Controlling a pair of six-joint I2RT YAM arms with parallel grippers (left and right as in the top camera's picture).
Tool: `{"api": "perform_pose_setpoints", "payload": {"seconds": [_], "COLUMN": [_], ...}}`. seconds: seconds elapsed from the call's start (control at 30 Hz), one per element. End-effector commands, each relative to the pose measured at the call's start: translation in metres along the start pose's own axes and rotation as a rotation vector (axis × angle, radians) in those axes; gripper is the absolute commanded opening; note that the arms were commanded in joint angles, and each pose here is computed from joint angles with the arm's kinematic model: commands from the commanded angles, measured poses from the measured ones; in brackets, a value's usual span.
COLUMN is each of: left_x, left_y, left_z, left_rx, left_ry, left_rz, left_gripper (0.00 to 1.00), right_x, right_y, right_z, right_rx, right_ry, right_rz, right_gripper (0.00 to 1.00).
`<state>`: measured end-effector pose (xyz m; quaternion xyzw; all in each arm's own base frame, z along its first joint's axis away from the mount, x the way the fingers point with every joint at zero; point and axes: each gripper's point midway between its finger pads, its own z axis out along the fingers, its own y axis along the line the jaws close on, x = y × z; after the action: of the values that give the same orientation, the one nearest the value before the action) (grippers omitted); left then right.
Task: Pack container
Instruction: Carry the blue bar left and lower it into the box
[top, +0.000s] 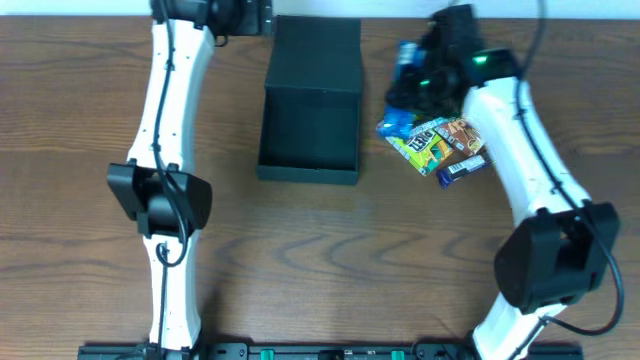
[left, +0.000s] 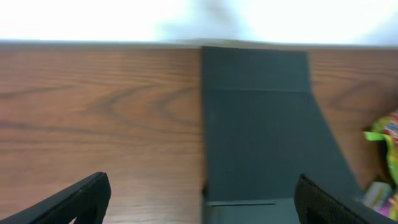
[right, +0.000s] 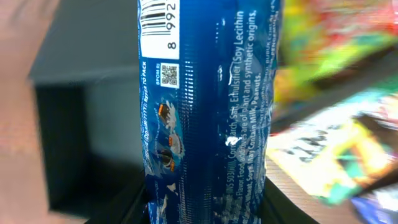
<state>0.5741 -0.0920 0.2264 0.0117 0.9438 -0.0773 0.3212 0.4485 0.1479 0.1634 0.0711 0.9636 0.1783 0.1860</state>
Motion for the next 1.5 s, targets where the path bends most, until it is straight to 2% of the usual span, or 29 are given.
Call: {"api": "perform_pose_setpoints", "payload": {"seconds": [0.0, 0.17, 0.4, 0.53, 0.87, 1.07, 1.27, 1.3, 1.33, 1.37, 1.47], "left_x": [0.0, 0.004, 0.004, 0.004, 0.005, 0.01, 0.011, 0.011, 0.011, 0.011, 0.011], "left_y": [0.023, 0.038, 0.042, 0.042, 0.043, 0.043, 0.043, 0.043, 0.043, 0.043, 0.043], "left_z": [-0.002, -0.003, -0.003, -0.003, -0.004, -0.004, -0.004, -0.004, -0.004, -0.004, -0.004], "left_rx": [-0.037, -0.056, -0.06, -0.06, -0.057, -0.05, -0.05, -0.05, -0.05, -0.05, -0.051], "left_ry": [0.006, 0.027, 0.028, 0.029, 0.033, 0.054, 0.056, 0.056, 0.056, 0.056, 0.056], "left_rz": [-0.025, -0.047, -0.052, -0.052, -0.056, -0.059, -0.06, -0.06, -0.06, -0.06, -0.06], "left_gripper": [0.95, 0.95, 0.95, 0.95, 0.95, 0.95, 0.95, 0.95, 0.95, 0.96, 0.95], "right_x": [0.003, 0.008, 0.038, 0.049, 0.051, 0.062, 0.067, 0.067, 0.067, 0.067, 0.067], "right_y": [0.042, 0.073, 0.085, 0.083, 0.088, 0.07, 0.064, 0.064, 0.064, 0.064, 0.064], "right_z": [-0.003, 0.009, 0.047, 0.066, 0.071, 0.07, 0.07, 0.07, 0.07, 0.07, 0.069], "right_rx": [-0.067, -0.076, -0.087, -0.069, -0.084, 0.004, 0.028, 0.028, 0.028, 0.028, 0.028], "right_ry": [-0.032, -0.073, 0.036, 0.081, 0.087, 0.131, 0.148, 0.148, 0.148, 0.148, 0.147], "right_rz": [-0.135, -0.21, -0.236, -0.169, -0.158, -0.066, -0.062, -0.061, -0.062, -0.062, -0.062], "right_gripper": [0.01, 0.01, 0.01, 0.01, 0.01, 0.01, 0.01, 0.09, 0.23, 0.44, 0.61]}}
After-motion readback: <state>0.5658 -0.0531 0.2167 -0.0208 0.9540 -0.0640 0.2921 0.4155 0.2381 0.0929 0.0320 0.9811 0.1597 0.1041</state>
